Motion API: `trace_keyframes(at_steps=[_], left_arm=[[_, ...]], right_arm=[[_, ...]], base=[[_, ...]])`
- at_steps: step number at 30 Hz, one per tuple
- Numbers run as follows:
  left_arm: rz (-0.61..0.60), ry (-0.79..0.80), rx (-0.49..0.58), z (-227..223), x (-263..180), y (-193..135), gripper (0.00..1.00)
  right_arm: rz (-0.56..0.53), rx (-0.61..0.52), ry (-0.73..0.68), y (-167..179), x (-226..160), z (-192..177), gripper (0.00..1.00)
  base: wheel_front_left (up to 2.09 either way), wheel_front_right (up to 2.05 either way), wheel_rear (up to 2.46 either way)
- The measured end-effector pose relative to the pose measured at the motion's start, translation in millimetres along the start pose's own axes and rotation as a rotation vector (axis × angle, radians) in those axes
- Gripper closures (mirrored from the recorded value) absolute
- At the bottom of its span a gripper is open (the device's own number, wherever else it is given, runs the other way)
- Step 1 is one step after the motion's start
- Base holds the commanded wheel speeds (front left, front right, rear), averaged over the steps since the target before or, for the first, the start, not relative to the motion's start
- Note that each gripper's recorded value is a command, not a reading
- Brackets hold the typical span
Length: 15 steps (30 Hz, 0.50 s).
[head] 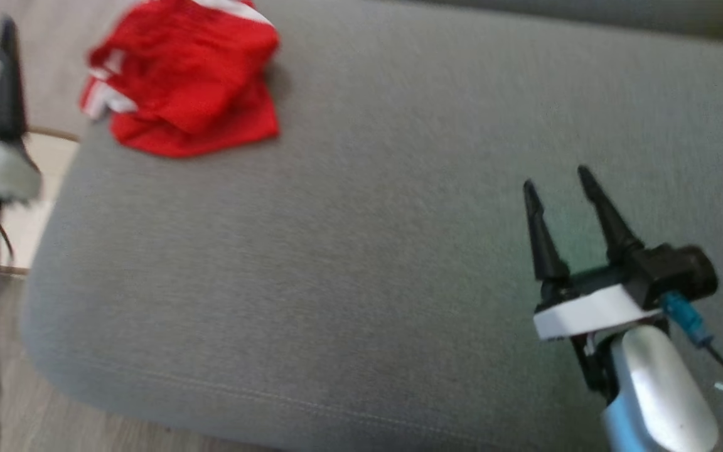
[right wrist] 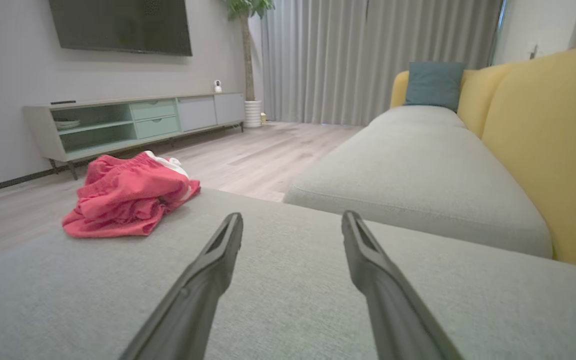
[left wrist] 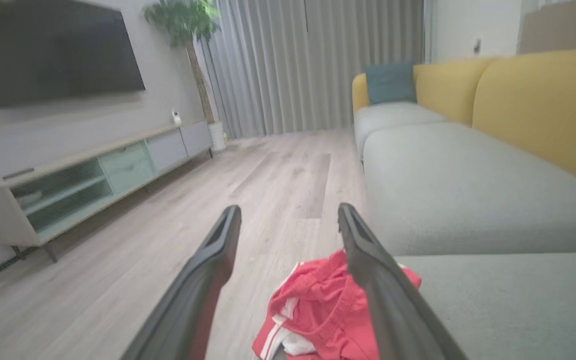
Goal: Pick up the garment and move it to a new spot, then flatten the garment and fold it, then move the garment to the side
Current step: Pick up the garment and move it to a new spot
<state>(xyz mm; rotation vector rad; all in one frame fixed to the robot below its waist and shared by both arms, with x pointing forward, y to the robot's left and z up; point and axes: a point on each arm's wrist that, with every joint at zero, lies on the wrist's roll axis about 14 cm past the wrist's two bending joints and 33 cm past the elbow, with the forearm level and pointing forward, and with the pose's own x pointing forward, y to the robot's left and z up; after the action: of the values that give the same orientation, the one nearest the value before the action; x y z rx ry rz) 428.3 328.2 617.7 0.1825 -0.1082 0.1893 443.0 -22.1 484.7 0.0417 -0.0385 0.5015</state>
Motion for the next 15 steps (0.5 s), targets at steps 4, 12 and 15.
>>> trace_keyframes(at_steps=[4,12,15], left_arm=[[-0.056,0.139,-0.005,-32.5,56.6,-20.6,0.00],[-0.152,0.462,-0.014,-133.2,115.0,-71.1,0.00],[-0.176,0.549,-0.035,-164.0,122.1,-88.4,0.00]], right_arm=[[-0.055,0.002,0.030,-25.2,3.2,-18.9,0.00],[-0.155,0.009,0.108,-66.9,-4.2,-57.7,0.00],[-0.190,0.007,0.136,-79.2,-12.6,-68.1,0.00]], base=[[0.00,0.00,0.00],[0.00,0.00,0.00],[0.00,0.00,0.00]])
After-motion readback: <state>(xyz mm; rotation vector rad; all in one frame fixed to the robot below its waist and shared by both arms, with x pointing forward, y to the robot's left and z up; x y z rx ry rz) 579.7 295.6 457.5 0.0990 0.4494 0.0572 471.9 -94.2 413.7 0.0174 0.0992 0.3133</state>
